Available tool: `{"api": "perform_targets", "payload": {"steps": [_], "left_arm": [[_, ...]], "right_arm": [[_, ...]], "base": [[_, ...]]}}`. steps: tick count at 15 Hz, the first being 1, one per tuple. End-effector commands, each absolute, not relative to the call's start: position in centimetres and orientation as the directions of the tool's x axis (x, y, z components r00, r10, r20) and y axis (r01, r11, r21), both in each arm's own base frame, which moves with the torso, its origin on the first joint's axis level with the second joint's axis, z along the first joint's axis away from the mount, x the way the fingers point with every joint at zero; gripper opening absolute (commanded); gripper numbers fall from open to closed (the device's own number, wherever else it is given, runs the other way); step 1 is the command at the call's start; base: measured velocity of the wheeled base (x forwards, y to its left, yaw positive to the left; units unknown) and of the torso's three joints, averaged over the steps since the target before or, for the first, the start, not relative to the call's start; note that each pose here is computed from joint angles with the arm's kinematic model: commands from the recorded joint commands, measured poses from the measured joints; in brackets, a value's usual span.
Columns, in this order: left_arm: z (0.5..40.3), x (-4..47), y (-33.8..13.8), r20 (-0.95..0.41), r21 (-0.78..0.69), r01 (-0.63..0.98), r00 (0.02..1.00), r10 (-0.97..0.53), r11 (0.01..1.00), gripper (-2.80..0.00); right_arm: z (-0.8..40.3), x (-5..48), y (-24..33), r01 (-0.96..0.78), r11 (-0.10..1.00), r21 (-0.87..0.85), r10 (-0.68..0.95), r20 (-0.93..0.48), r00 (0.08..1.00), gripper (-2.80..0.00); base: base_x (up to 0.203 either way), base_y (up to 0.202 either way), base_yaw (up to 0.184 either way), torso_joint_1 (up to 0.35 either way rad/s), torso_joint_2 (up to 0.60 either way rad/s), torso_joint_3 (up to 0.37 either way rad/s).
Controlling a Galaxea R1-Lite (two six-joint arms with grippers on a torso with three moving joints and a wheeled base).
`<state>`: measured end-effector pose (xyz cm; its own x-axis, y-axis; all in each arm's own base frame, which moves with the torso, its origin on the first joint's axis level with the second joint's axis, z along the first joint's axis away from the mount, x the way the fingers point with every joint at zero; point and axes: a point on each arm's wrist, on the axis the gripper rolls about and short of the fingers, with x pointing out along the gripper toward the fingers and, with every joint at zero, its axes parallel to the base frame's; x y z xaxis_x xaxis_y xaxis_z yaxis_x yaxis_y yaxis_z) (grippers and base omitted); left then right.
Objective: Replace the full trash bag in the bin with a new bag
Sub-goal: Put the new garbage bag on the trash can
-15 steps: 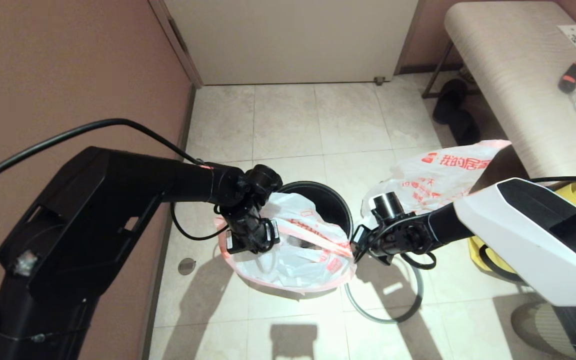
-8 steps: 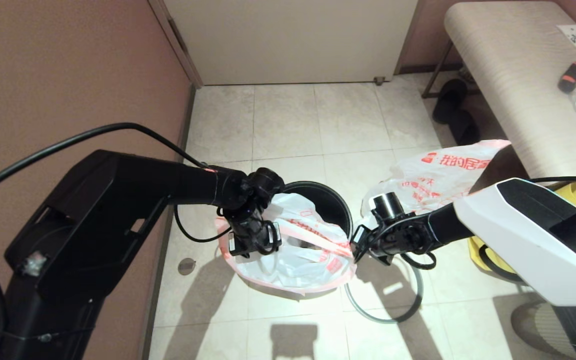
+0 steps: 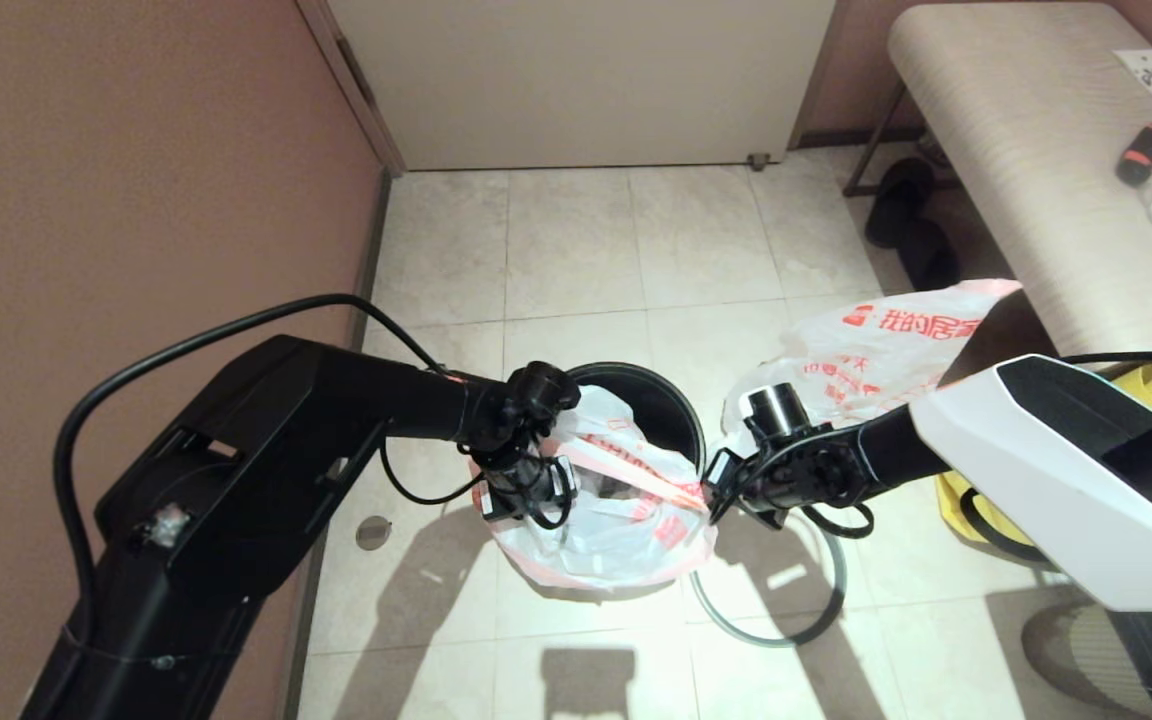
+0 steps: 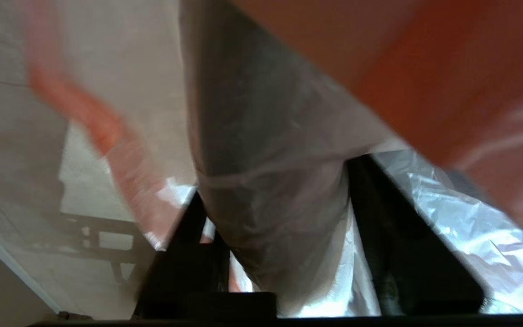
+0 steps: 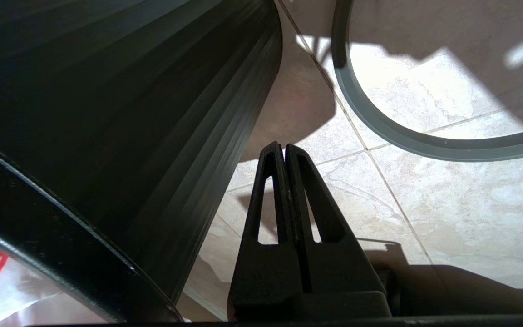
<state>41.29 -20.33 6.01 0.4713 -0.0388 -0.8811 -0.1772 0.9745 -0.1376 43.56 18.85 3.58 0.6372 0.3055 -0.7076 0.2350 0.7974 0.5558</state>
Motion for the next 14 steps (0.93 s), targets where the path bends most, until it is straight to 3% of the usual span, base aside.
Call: {"api": "perform_targets", "payload": {"steps": [1, 9, 14], "left_arm": [[5.5, 41.3, -20.3, -0.885, -0.126, -0.185, 0.465, -0.026, 0.975, -2.80], [6.5, 41.9, -20.4, -0.863, -0.164, -0.237, 0.505, -0.022, 0.958, -2.80], [7.1, 42.3, -20.4, -0.844, -0.174, -0.278, 0.537, 0.002, 0.945, -2.80]], "right_arm": [[4.4, 43.4, 18.8, 0.232, 0.792, 0.565, 0.309, -0.698, 0.647, -2.80], [10.7, 40.4, 17.9, 0.145, 0.848, 0.510, 0.287, -0.670, 0.684, -2.80], [15.6, 35.4, 19.4, 0.006, 0.928, 0.374, 0.297, -0.747, 0.595, -2.80]], "base": [[0.000, 0.000, 0.000, 0.000, 0.00, 0.000], [0.000, 0.000, 0.000, 0.000, 0.00, 0.000], [0.000, 0.000, 0.000, 0.000, 0.00, 0.000]]}}
